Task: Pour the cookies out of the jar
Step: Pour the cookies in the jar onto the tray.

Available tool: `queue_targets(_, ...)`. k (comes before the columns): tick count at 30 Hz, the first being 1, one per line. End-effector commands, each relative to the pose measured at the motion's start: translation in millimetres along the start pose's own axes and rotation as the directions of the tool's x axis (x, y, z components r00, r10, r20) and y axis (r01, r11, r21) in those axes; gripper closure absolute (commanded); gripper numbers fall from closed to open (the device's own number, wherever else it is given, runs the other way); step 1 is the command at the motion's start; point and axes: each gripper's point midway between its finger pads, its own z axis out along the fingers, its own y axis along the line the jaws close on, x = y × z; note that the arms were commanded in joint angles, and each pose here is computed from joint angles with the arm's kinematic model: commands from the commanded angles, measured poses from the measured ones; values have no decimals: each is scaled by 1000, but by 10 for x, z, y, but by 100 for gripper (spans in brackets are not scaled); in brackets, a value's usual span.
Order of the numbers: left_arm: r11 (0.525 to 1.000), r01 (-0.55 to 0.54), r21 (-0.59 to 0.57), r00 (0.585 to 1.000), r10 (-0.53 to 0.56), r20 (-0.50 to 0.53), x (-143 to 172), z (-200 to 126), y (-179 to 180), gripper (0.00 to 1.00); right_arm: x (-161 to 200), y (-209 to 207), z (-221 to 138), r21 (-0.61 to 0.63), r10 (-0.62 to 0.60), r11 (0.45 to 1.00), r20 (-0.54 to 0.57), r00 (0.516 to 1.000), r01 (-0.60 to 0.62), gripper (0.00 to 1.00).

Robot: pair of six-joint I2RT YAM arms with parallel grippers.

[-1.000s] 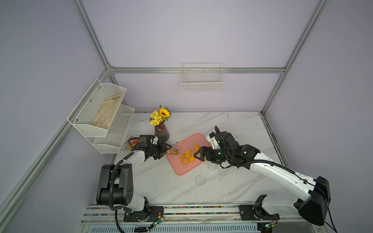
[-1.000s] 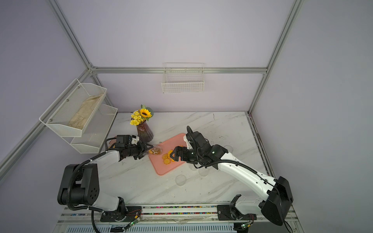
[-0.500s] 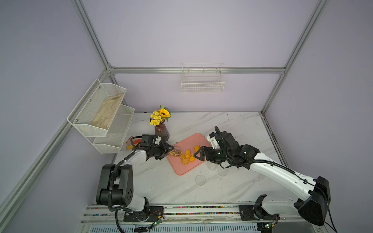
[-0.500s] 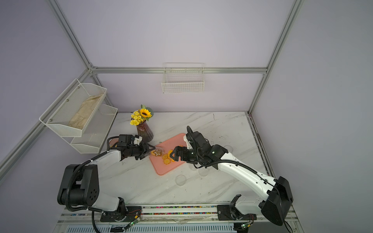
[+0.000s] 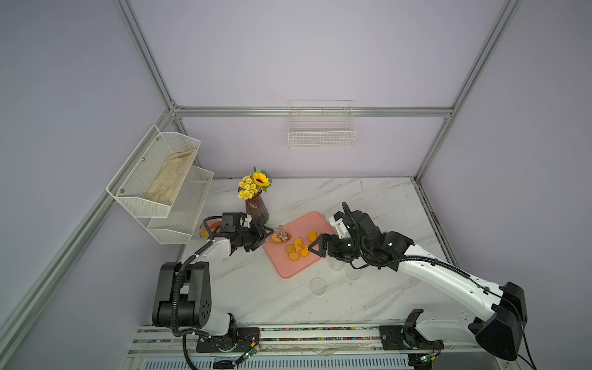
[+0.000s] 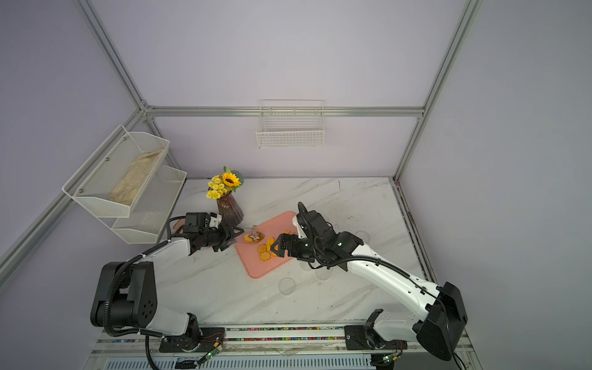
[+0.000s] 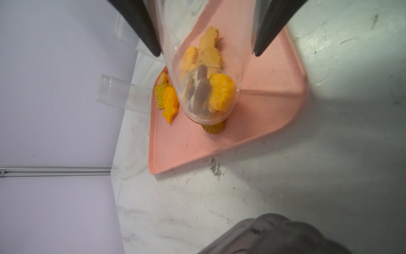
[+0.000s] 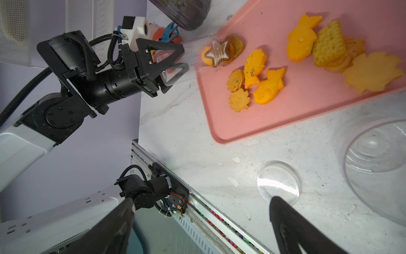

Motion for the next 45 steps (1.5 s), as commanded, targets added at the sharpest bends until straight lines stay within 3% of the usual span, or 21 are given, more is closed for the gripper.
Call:
queue_targets(1, 996, -19, 88, 1000, 16, 27, -103, -57, -194, 56, 0, 19, -56, -5, 2, 1000, 19, 1000, -2, 3)
queue_targets(3, 996, -58, -60, 998, 60, 36, -94, -113, -59, 56, -1, 20, -59, -8, 4, 1000, 24, 1000, -4, 3)
queue_targets(6, 999, -49, -17, 999, 49, -1, -32, -81, -66, 56, 8, 22, -59, -8, 4, 1000, 22, 1000, -4, 3)
queue_targets(16, 991, -96, -94, 995, 97, 2, -8, -247, -41, 55, 18, 60, -59, -11, 2, 1000, 29, 1000, -2, 3)
queue_targets(35, 985, -158, -77, 981, 165, 105, -168, -688, -354, 55, 67, 98, -31, -10, -13, 1000, 24, 1000, 13, 3)
queue_targets(45, 972, -231, 30, 963, 224, 152, -244, -1116, -999, 54, -118, 336, -226, -32, -93, 995, 85, 992, 96, 3)
